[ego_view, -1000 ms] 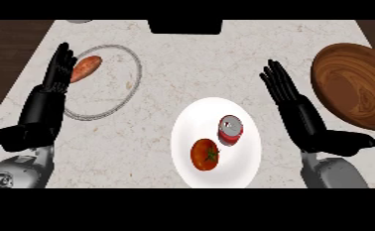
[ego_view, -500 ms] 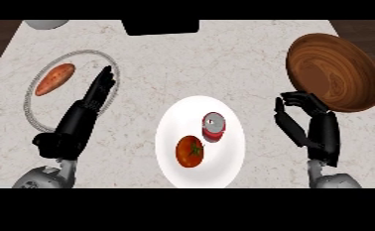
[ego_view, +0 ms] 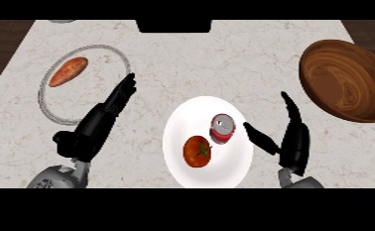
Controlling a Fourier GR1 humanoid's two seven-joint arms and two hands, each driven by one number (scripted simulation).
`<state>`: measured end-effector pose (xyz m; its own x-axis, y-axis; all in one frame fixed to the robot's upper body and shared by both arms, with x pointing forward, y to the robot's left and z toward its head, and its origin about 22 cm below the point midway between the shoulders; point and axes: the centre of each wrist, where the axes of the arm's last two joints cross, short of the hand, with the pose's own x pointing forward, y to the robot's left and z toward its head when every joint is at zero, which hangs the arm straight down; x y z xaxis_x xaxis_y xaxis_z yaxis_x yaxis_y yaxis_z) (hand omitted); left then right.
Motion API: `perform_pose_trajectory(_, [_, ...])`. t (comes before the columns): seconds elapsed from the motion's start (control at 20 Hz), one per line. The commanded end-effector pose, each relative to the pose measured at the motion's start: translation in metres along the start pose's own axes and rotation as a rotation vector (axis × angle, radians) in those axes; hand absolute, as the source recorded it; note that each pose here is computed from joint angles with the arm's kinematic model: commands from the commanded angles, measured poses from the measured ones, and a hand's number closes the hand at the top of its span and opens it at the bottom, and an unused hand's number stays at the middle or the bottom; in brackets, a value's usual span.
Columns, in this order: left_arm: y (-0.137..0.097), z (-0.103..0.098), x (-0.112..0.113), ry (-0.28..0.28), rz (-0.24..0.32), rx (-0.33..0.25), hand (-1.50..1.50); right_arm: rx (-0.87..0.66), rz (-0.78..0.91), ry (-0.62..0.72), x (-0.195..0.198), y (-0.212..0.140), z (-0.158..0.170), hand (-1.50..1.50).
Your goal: Pick the can from the plate and place it in the bowl
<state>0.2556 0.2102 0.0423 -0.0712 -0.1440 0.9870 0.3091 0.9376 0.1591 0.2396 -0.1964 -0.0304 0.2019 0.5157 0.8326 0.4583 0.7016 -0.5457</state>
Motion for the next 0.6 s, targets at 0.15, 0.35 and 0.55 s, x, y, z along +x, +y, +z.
perform_pose_trajectory(0.15, [-0.008,-0.005,-0.005,0.016,0.014,-0.031,0.0,0.206,0.377,0.185,-0.001,-0.001,-0.014,-1.5])
perform_pose_trajectory(0.35, [-0.013,-0.008,0.003,-0.004,0.007,-0.05,0.0,0.456,0.468,0.343,0.037,0.018,-0.006,-1.5])
perform_pose_trajectory(0.55, [-0.006,-0.01,-0.001,0.006,0.005,-0.039,0.0,0.582,0.528,0.449,0.098,0.018,-0.01,-1.5])
